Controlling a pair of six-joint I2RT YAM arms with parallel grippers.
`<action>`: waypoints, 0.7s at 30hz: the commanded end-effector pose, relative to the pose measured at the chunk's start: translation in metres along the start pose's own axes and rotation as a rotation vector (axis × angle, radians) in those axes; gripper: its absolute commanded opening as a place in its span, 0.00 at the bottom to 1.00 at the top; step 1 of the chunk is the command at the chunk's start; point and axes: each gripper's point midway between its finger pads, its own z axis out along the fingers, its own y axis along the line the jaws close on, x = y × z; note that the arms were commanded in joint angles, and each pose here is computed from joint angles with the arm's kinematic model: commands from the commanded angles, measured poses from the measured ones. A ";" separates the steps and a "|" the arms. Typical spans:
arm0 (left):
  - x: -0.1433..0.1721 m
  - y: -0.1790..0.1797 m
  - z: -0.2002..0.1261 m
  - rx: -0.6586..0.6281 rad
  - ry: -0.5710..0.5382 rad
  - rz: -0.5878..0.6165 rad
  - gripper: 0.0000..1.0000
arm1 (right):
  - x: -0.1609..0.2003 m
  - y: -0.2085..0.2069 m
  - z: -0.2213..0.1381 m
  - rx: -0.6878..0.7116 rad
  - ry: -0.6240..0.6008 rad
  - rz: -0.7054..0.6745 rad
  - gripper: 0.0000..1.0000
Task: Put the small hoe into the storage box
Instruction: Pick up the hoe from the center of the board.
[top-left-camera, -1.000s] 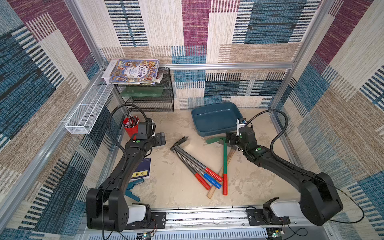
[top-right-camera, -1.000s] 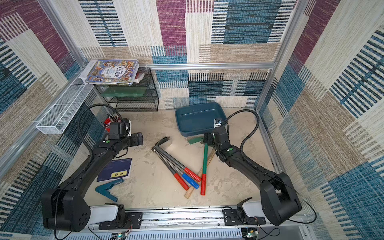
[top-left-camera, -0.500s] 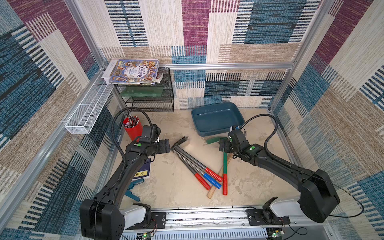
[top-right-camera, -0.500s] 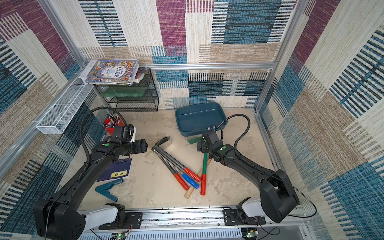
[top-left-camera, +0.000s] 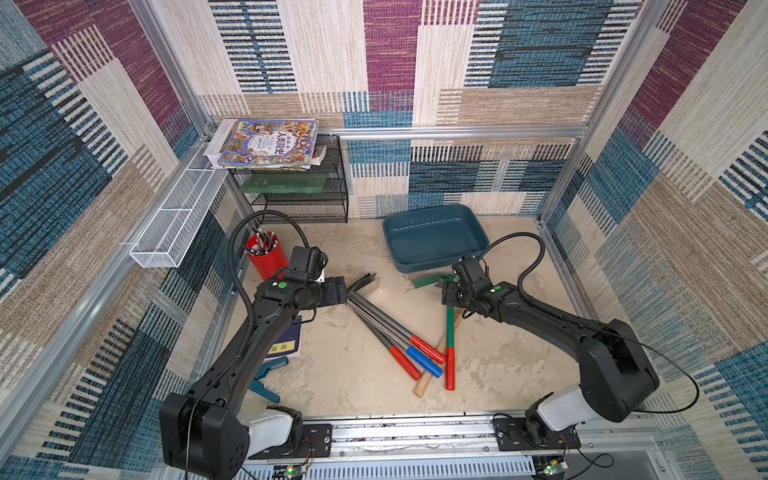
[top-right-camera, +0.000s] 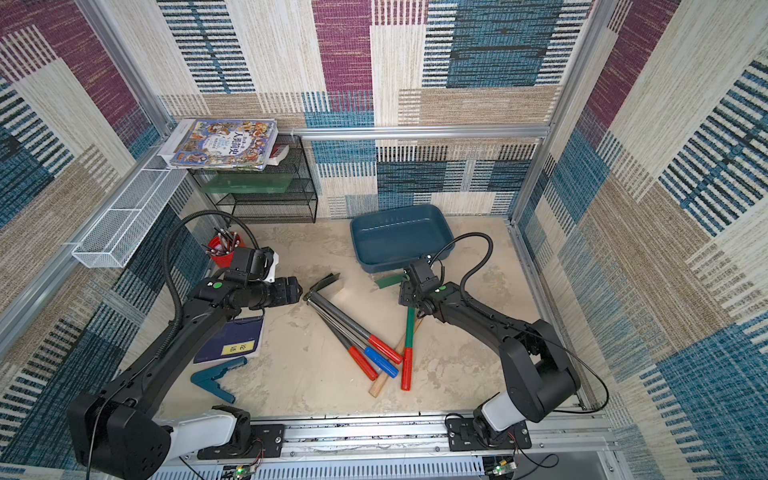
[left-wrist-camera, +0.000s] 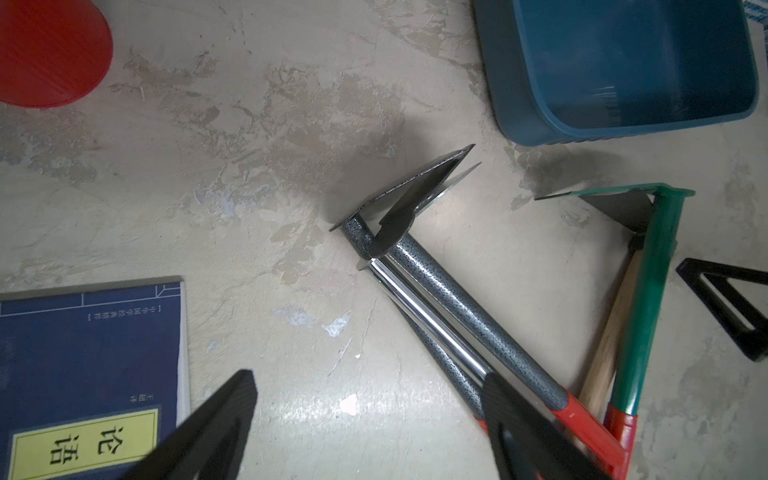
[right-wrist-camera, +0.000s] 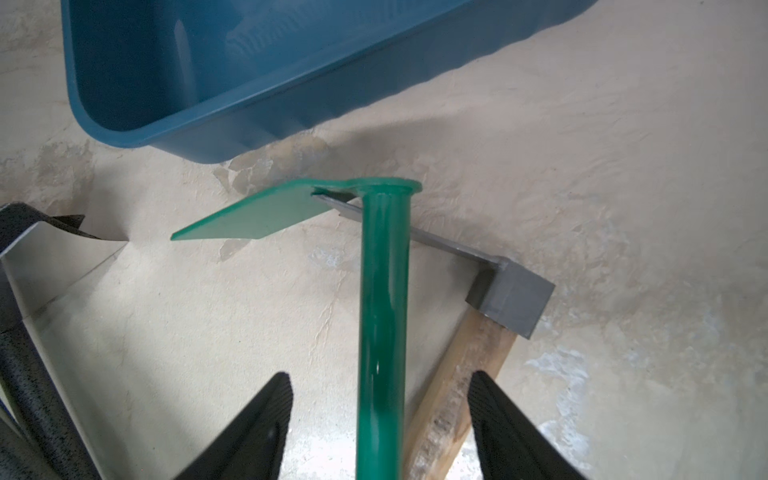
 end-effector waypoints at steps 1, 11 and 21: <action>0.002 -0.006 0.000 0.018 0.029 -0.010 0.88 | -0.002 0.006 0.007 -0.017 0.010 -0.017 0.67; 0.002 -0.021 0.013 0.030 0.068 0.017 0.87 | 0.008 0.009 0.033 0.004 0.088 -0.029 0.58; 0.002 -0.027 0.019 0.039 0.087 0.027 0.87 | 0.017 0.004 0.044 0.037 0.128 -0.042 0.56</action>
